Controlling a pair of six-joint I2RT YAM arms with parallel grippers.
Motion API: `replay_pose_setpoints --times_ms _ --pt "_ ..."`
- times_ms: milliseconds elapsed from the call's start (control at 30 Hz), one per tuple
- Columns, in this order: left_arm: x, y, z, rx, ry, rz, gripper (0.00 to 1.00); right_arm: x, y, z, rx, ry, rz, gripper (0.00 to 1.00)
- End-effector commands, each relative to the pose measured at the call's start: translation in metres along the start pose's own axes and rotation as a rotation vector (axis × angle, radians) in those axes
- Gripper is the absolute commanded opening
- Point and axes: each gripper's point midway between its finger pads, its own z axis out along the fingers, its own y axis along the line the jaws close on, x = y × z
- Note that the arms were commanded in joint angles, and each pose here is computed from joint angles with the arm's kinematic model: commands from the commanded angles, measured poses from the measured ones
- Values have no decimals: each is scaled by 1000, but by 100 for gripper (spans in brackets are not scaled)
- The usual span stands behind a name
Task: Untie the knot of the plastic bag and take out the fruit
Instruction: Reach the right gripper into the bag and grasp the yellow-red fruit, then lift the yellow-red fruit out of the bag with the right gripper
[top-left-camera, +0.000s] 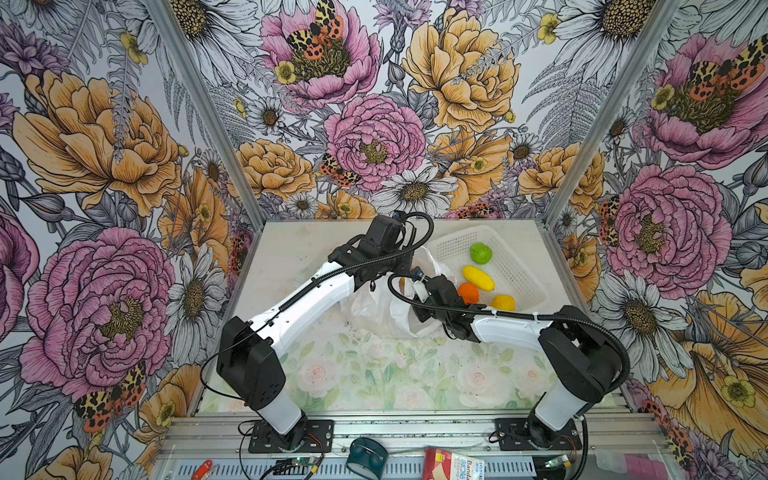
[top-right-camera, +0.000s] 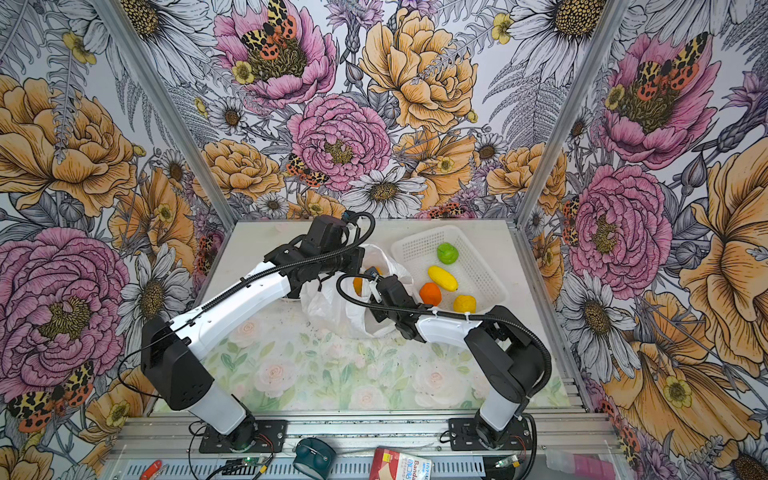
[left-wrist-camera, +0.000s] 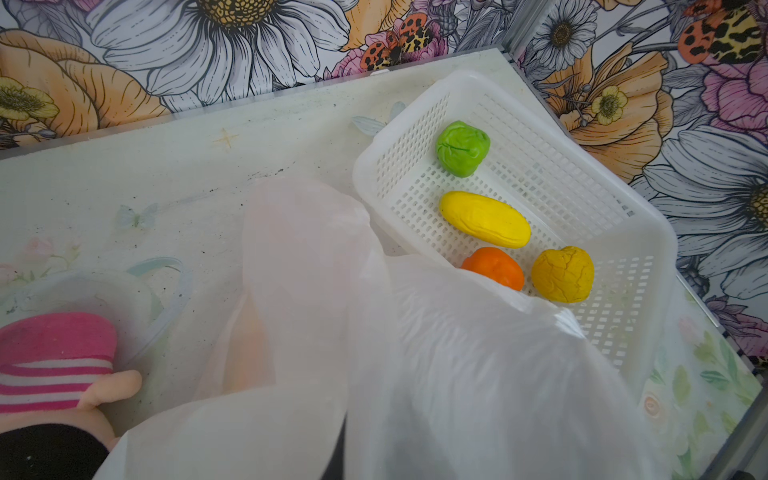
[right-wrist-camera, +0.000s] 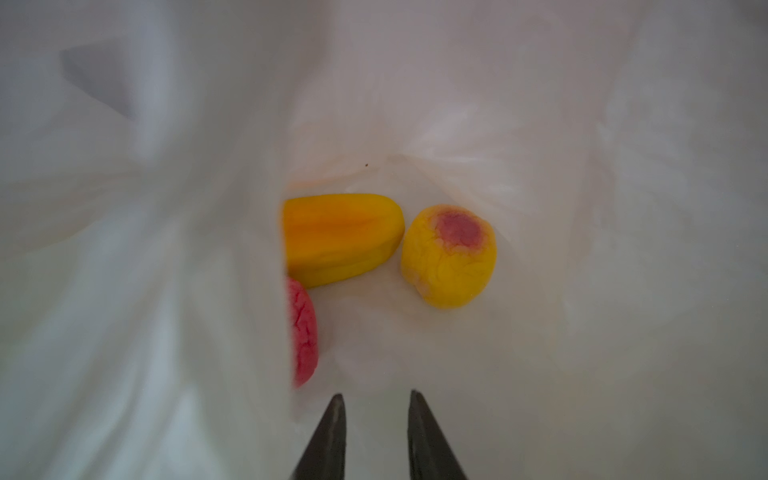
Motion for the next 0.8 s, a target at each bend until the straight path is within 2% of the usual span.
replay_pose_setpoints --times_ms 0,67,167,333,433,533,600,767 --pt "-17 -5 -12 -20 -51 43 0 -23 -18 13 111 -41 161 40" --pt "-17 -9 -13 -24 -51 62 0 -25 -22 22 126 -35 271 44" --pt "-19 -14 -17 -19 -58 79 0 -29 -21 38 108 -87 410 59" --pt "-21 -21 -26 -20 -75 109 0 -25 -41 58 250 -104 490 75" --pt "-19 -25 -25 -7 -71 114 0 -23 -42 78 277 -102 517 78" --pt "-18 -27 -25 -4 -68 118 0 -16 -44 99 308 -78 538 75" --pt "-19 -27 -26 -8 -71 121 0 -15 -42 100 302 -86 550 68" --pt "-21 -25 -27 -10 -74 117 0 -22 -39 80 252 -134 536 38"
